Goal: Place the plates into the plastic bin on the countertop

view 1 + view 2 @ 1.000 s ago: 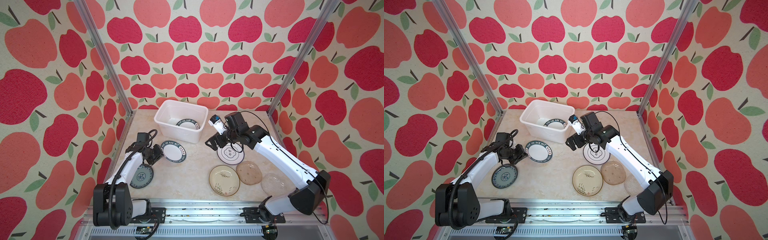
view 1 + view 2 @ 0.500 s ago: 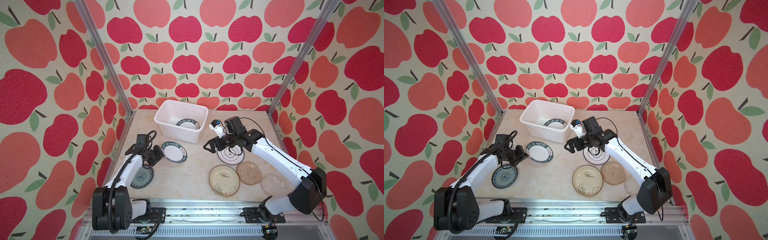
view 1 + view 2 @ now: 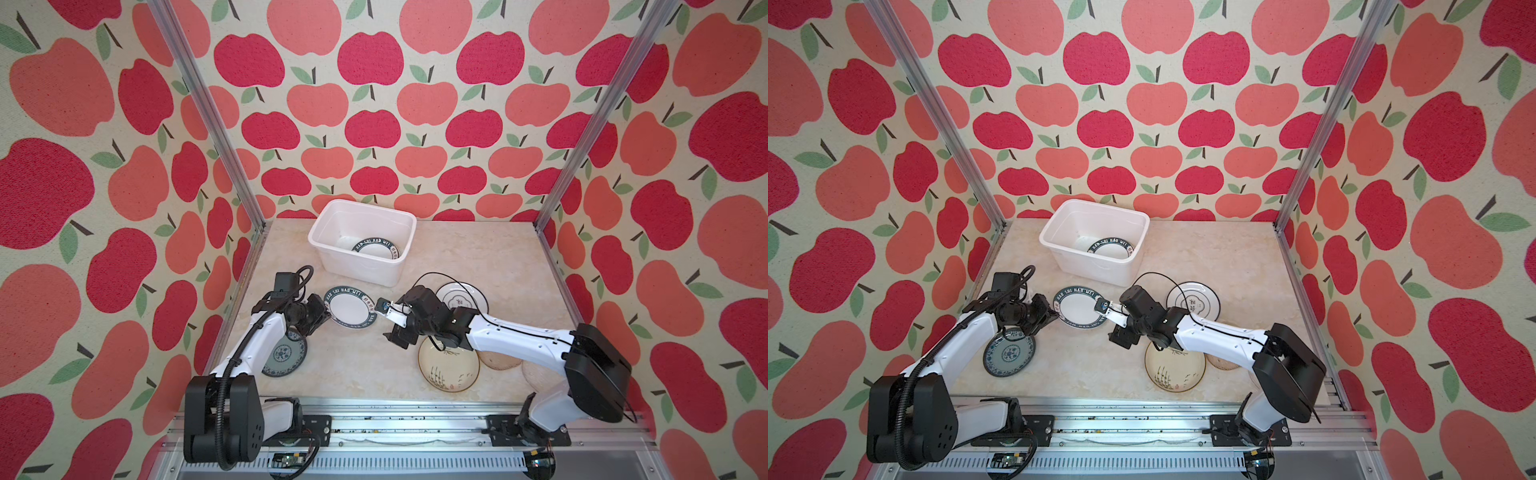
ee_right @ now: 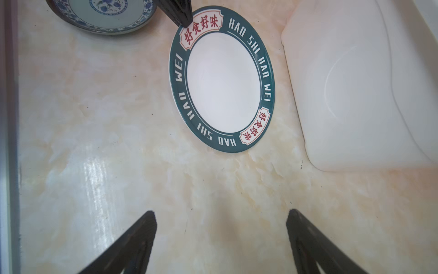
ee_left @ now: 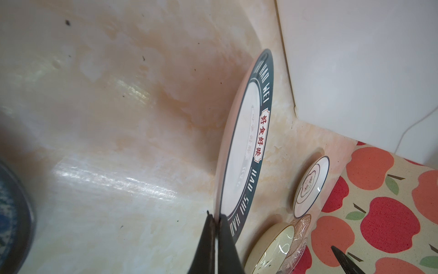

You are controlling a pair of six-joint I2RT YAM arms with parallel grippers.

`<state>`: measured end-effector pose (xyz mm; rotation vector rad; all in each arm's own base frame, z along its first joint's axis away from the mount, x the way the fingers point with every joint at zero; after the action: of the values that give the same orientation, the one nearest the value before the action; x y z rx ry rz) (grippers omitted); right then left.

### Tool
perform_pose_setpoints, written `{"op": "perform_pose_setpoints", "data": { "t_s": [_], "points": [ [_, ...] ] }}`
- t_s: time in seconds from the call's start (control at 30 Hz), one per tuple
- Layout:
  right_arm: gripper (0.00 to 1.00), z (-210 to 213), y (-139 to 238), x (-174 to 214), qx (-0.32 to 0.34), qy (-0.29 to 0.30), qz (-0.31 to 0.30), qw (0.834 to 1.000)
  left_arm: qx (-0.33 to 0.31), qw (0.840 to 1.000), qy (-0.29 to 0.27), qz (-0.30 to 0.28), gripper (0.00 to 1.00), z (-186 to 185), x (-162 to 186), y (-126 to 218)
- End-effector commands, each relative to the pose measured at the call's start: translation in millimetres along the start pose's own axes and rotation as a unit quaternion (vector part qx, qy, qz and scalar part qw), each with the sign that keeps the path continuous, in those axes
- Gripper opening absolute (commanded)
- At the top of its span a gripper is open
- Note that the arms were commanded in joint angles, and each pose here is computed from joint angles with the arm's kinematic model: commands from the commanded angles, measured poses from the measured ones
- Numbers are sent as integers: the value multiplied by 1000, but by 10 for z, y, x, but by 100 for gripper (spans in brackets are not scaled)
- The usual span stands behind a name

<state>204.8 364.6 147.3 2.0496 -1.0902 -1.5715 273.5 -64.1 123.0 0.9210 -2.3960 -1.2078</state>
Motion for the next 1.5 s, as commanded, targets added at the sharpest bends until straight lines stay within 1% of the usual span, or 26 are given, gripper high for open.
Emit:
{"op": "perform_pose_setpoints", "data": {
  "t_s": [0.0, 0.07, 0.17, 0.33, 0.47, 0.53, 0.67, 0.8, 0.87, 0.93, 1.0, 1.07, 1.2, 1.23, 1.33, 1.4, 1.47],
  "points": [
    [84, -71, -181, -223, 61, 68, -17, 996, 11, 1000, 2, 11, 0, -38, 56, 6],
    [83, 67, -303, -270, 42, 97, -17, 994, 6, 1000, 1, 14, 0, -43, 51, -6],
    [84, 218, -443, -290, 28, 126, -20, 991, 3, 1000, -1, 17, 0, -62, 34, -22],
    [84, 266, -629, -302, 49, 148, -23, 987, 0, 1000, -11, 24, 0, -100, 59, -34],
    [78, 265, -757, -295, 59, 154, -21, 986, -3, 1000, -17, 25, 0, -107, 99, -2],
    [74, 276, -826, -283, 63, 162, -17, 985, -4, 1000, -17, 25, 0, -109, 121, 25],
    [56, 269, -919, -300, 70, 172, -18, 983, -8, 1000, -19, 23, 0, -97, 152, 83],
    [42, 268, -949, -343, 70, 176, -26, 982, -10, 1000, -20, 21, 0, -84, 165, 111],
    [33, 278, -958, -338, 68, 177, -27, 982, -12, 1000, -19, 20, 0, -82, 162, 111],
    [22, 284, -960, -329, 67, 177, -26, 982, -12, 1000, -19, 20, 0, -88, 155, 106],
    [18, 299, -962, -319, 62, 175, -27, 982, -11, 1000, -19, 20, 0, -98, 148, 101],
    [11, 317, -965, -317, 57, 172, -28, 983, -12, 1000, -19, 20, 0, -105, 139, 90],
    [1, 315, -973, -316, 56, 167, -28, 984, -11, 999, -20, 23, 0, -122, 125, 66],
    [0, 313, -973, -317, 57, 167, -27, 984, -11, 999, -20, 23, 0, -124, 120, 60],
    [0, 293, -971, -312, 60, 167, -25, 984, -10, 999, -21, 24, 0, -133, 113, 52],
    [0, 277, -960, -313, 63, 167, -25, 984, -11, 999, -21, 22, 18, -129, 101, 49],
    [0, 266, -947, -319, 64, 167, -26, 984, -10, 1000, -21, 20, 31, -129, 88, 34]
  ]
}}
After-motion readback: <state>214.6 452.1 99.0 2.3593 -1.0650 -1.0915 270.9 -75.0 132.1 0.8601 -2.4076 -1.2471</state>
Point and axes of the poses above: each gripper's point midway between its finger pads, its own y axis back along the fingers, its own z axis along the line the jaws close on, x = y × z, the point moved 3 cm from there along y, back along the fingers, and after that the axes turned 4 degrees about y, right-handed, at the moved point
